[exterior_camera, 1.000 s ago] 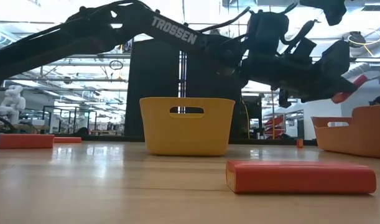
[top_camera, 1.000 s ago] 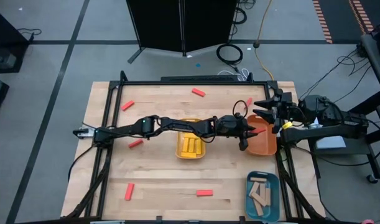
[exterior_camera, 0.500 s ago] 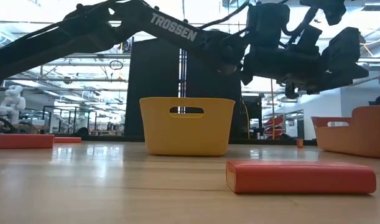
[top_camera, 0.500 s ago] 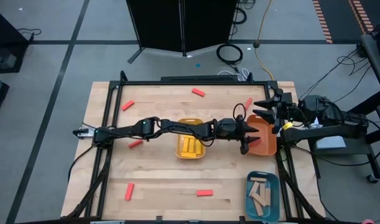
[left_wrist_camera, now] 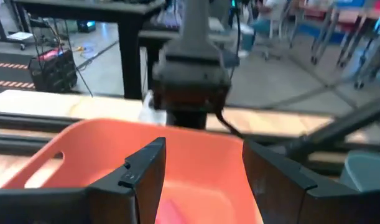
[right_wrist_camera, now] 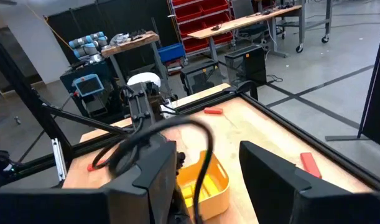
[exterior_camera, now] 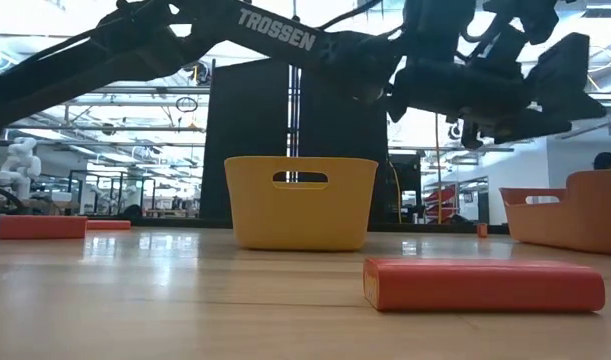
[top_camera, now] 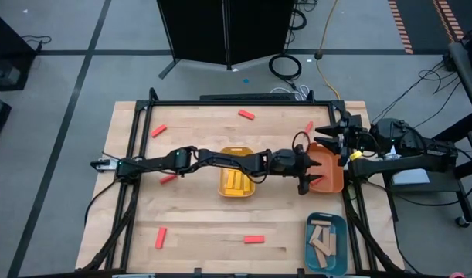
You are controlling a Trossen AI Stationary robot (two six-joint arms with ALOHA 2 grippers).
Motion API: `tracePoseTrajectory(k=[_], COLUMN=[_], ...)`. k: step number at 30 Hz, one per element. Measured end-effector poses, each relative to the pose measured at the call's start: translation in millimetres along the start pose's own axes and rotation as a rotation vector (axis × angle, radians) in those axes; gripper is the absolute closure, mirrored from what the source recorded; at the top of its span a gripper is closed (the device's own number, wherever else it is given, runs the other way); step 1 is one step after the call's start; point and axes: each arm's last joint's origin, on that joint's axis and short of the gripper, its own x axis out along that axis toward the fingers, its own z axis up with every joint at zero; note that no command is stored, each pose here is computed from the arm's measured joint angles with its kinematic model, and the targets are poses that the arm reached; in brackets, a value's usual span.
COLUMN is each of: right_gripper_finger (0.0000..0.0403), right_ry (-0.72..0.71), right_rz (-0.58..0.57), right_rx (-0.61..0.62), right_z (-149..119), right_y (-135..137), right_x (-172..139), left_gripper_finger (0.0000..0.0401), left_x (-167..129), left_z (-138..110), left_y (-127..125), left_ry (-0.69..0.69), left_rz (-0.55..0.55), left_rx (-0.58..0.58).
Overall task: Sort blocks
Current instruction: Put the orange wooden block into the orange bin
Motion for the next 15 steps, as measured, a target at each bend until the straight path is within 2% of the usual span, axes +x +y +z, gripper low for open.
tracePoseTrajectory(k=[4, 9, 12, 15], right_gripper_finger=[0.0234, 0.0234, 0.0234, 0.0234], right_ry=[0.008, 0.018, 0.018, 0.016], right_rz=[0.026, 0.048, 0.05, 0.051], right_rx=[0.013, 0.013, 0.013, 0.007], right_z=[0, -1, -1, 0], right_y=[1, 1, 1, 2], right_x=[0, 0, 0, 0], left_gripper_finger=[0.0192, 0.0192, 0.0192, 0.0192], left_x=[-5, -31, -51, -73], left_z=[1, 43, 62, 76], left_y=[-9, -27, -41, -45], left_ry=[0.109, 0.238, 0.362, 0.492], left_rz=[0.069, 0.184, 0.167, 0.107], left_rx=[0.071, 0.273, 0.403, 0.432])
